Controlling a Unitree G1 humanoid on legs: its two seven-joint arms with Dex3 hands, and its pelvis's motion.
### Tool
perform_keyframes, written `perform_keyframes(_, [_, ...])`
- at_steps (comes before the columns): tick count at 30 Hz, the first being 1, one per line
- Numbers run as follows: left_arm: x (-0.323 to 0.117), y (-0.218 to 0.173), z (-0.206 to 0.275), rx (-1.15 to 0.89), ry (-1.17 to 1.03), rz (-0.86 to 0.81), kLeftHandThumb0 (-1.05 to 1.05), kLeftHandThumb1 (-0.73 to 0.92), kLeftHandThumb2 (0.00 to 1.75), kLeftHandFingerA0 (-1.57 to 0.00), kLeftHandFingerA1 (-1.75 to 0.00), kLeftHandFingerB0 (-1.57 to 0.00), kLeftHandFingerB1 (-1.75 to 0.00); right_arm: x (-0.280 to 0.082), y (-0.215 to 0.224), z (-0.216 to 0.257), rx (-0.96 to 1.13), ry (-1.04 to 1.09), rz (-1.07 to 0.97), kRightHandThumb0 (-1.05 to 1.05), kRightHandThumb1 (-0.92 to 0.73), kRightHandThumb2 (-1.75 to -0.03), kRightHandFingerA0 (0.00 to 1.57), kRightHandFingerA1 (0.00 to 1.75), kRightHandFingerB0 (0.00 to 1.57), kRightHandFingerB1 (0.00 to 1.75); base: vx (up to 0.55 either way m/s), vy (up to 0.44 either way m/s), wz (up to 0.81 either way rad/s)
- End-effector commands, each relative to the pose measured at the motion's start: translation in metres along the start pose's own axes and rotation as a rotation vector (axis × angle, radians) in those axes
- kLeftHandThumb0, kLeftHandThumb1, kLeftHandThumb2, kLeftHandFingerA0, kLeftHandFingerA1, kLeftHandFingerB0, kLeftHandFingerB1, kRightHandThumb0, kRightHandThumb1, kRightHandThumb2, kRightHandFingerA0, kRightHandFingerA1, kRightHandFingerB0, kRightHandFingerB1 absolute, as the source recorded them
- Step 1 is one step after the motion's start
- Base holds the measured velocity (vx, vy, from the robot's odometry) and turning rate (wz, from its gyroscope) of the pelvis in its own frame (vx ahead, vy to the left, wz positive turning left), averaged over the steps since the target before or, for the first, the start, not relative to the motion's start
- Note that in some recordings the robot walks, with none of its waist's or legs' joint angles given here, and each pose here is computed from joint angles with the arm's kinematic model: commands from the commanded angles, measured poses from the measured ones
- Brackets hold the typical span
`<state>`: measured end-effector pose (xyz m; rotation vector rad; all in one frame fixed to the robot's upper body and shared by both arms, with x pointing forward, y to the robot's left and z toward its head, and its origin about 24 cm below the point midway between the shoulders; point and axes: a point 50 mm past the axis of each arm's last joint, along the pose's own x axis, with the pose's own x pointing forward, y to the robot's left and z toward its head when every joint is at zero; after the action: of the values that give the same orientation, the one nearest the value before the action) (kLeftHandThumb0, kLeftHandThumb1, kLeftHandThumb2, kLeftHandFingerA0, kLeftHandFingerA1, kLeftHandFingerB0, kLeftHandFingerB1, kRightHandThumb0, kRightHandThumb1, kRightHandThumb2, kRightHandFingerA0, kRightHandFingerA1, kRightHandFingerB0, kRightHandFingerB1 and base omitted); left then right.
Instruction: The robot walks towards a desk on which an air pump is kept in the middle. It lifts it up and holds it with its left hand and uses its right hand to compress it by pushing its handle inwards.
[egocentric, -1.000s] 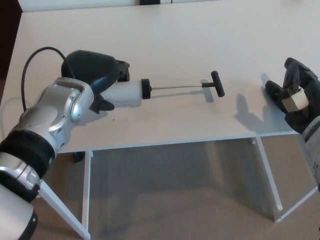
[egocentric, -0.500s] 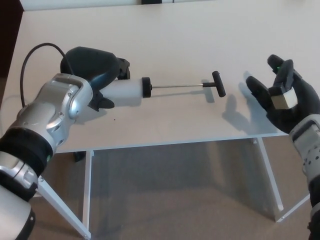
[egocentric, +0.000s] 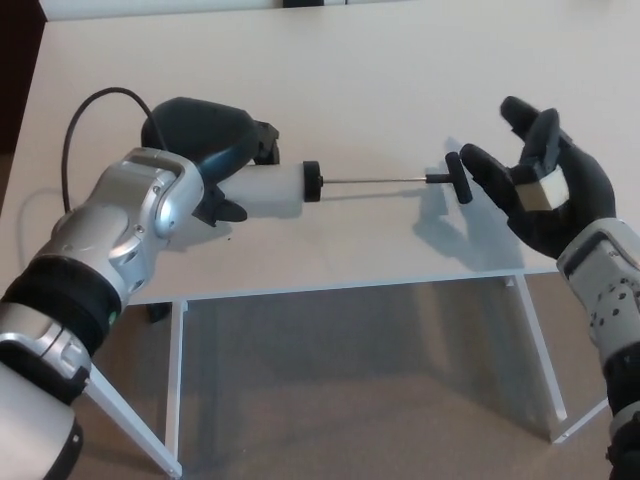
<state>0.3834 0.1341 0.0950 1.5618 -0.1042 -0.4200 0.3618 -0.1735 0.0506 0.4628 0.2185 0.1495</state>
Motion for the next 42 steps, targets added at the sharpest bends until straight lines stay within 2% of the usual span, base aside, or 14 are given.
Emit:
perform_keyframes(1, [0.001, 0.005, 0.001, -0.013, -0.003, -0.012, -0.28, 0.52, 0.57, -0.71, -1.53, -0.79, -0.58, -0.002, -0.005, -0.001, -0.121, -0.024, -0.034, -0.93, -0.8, -0.91, 0.12, 0.33, 0.07, 0.23, 0.0, 0.0, 0.0])
perform_keyframes(3, [0.001, 0.005, 0.001, -0.01, -0.001, -0.014, -0.28, 0.52, 0.57, -0.71, -1.53, -0.79, -0.58, -0.002, -0.005, -0.001, -0.132, -0.028, -0.037, -0.93, -0.8, -0.91, 0.12, 0.33, 0.07, 0.23, 0.0, 0.0, 0.0])
perform_keyframes(4, [0.0, 0.005, 0.001, -0.007, -0.003, -0.016, -0.27, 0.52, 0.57, -0.73, -1.55, -0.79, -0.57, -0.002, -0.005, -0.001, -0.147, -0.036, -0.045, -0.9, -0.79, -1.14, 0.09, 0.35, 0.1, 0.26, 0.0, 0.0, 0.0])
perform_keyframes(9, [0.0, 0.007, 0.002, -0.004, -0.006, -0.017, -0.27, 0.53, 0.56, -0.72, -1.6, -0.78, -0.72, -0.001, -0.005, 0.001, -0.215, -0.075, -0.078, -0.88, -0.78, -1.13, 0.06, 0.29, 0.07, 0.19, 0.0, 0.0, 0.0])
perform_keyframes(10, [-0.001, 0.008, 0.003, -0.012, -0.014, -0.015, -0.41, 0.46, 0.64, -0.83, -1.45, -0.79, -0.66, -0.001, -0.006, 0.0, -0.234, -0.072, -0.087, -0.92, -0.81, -1.14, 0.05, 0.22, 0.06, 0.14, 0.0, 0.0, 0.0])
perform_keyframes(27, [-0.005, 0.012, 0.006, -0.015, -0.035, -0.002, -0.28, 0.54, 0.57, -0.73, -1.56, -0.8, -0.55, 0.001, -0.01, -0.001, -0.251, -0.074, -0.109, -0.91, -0.79, -1.12, 0.06, 0.25, 0.07, 0.15, 0.0, 0.0, 0.0])
perform_keyframes(29, [-0.005, 0.011, 0.006, -0.025, -0.033, -0.002, -0.28, 0.54, 0.57, -0.74, -1.53, -0.78, -0.51, 0.002, -0.009, -0.001, -0.243, -0.074, -0.111, -0.89, -0.77, -1.12, 0.02, 0.28, 0.11, 0.23, 0.0, 0.0, 0.0])
perform_keyframes(30, [-0.005, 0.01, 0.007, -0.036, -0.03, -0.005, -0.34, 0.47, 0.8, -0.92, -1.24, -0.73, -0.65, 0.002, -0.008, -0.002, -0.238, -0.073, -0.113, -0.89, -0.77, -1.12, 0.0, 0.31, 0.14, 0.26, 0.0, 0.0, 0.0])
perform_keyframes(34, [-0.004, 0.009, 0.008, -0.033, -0.027, -0.011, -0.28, 0.58, 0.59, -0.75, -1.49, -0.73, -0.5, 0.003, -0.006, -0.004, -0.238, -0.068, -0.113, -0.89, -0.78, -1.12, 0.01, 0.31, 0.13, 0.27, 0.0, 0.0, 0.0])
perform_keyframes(36, [-0.003, 0.009, 0.009, -0.028, -0.023, -0.014, -0.35, 0.49, 0.82, -0.91, -1.24, -0.7, -0.64, 0.004, -0.005, -0.003, -0.236, -0.069, -0.116, -0.85, -0.75, -1.1, 0.06, 0.36, 0.11, 0.3, 0.0, 0.0, 0.0])
perform_keyframes(37, [-0.002, 0.009, 0.01, -0.022, -0.022, -0.017, -0.37, 0.5, 0.82, -0.87, -1.21, -0.69, -0.62, 0.004, -0.004, -0.003, -0.228, -0.069, -0.116, -0.83, -0.91, -0.69, 0.12, 0.27, 0.11, 0.24, 0.0, 0.0, 0.0])
perform_keyframes(39, [-0.002, 0.01, 0.01, -0.014, -0.02, -0.021, -0.37, 0.5, 0.82, -0.87, -1.21, -0.69, -0.62, 0.005, -0.004, -0.002, -0.218, -0.07, -0.116, -0.83, -0.91, -0.69, 0.12, 0.27, 0.11, 0.24, 0.0, 0.0, 0.0])
perform_keyframes(40, [-0.001, 0.01, 0.011, -0.015, -0.02, -0.02, -0.24, 0.57, 0.58, -0.73, -1.52, -0.77, -0.54, 0.005, -0.003, -0.001, -0.222, -0.071, -0.115, -0.84, -0.92, -0.69, 0.13, 0.28, 0.11, 0.24, 0.0, 0.0, 0.0])
perform_keyframes(42, [0.0, 0.01, 0.012, -0.012, -0.021, -0.02, -0.3, 0.46, 0.79, -0.92, -1.28, -0.69, -0.64, 0.006, -0.003, 0.0, -0.233, -0.069, -0.117, -0.85, -0.92, -0.69, 0.14, 0.28, 0.12, 0.24, 0.0, 0.0, 0.0])
